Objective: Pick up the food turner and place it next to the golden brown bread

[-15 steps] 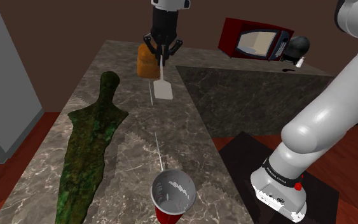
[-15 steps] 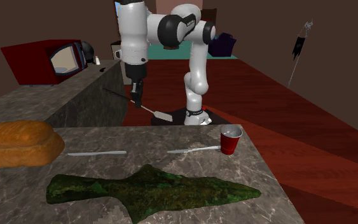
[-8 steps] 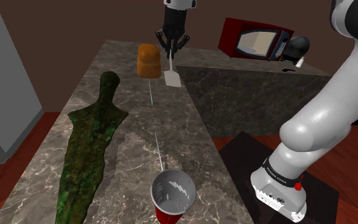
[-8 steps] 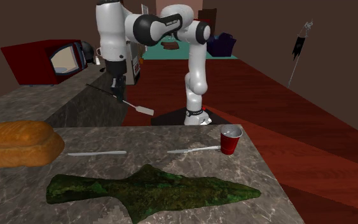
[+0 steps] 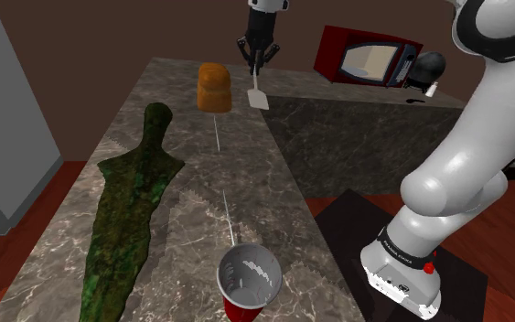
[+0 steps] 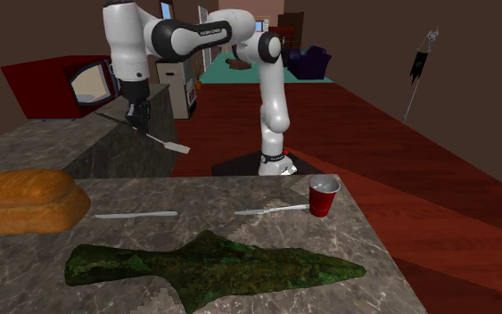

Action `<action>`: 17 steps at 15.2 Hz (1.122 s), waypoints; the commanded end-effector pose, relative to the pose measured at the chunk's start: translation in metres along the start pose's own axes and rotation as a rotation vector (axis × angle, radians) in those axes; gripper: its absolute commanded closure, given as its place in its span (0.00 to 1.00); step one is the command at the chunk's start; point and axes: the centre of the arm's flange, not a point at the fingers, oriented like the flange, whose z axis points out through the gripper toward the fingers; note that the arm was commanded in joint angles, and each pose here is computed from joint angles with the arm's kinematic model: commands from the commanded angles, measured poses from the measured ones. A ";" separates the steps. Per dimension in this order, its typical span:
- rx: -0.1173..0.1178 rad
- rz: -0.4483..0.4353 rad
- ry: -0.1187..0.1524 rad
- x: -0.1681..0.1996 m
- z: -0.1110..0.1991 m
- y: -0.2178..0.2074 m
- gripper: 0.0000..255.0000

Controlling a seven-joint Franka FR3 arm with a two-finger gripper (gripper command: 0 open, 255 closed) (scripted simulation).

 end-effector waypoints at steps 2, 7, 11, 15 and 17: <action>0.000 -0.001 0.000 0.035 0.005 0.021 1.00; 0.000 -0.001 0.000 0.085 0.013 0.048 1.00; 0.000 -0.001 0.000 0.084 0.034 0.048 1.00; 0.000 -0.001 0.000 0.082 0.056 0.048 1.00; 0.000 -0.001 0.000 0.082 0.066 0.048 1.00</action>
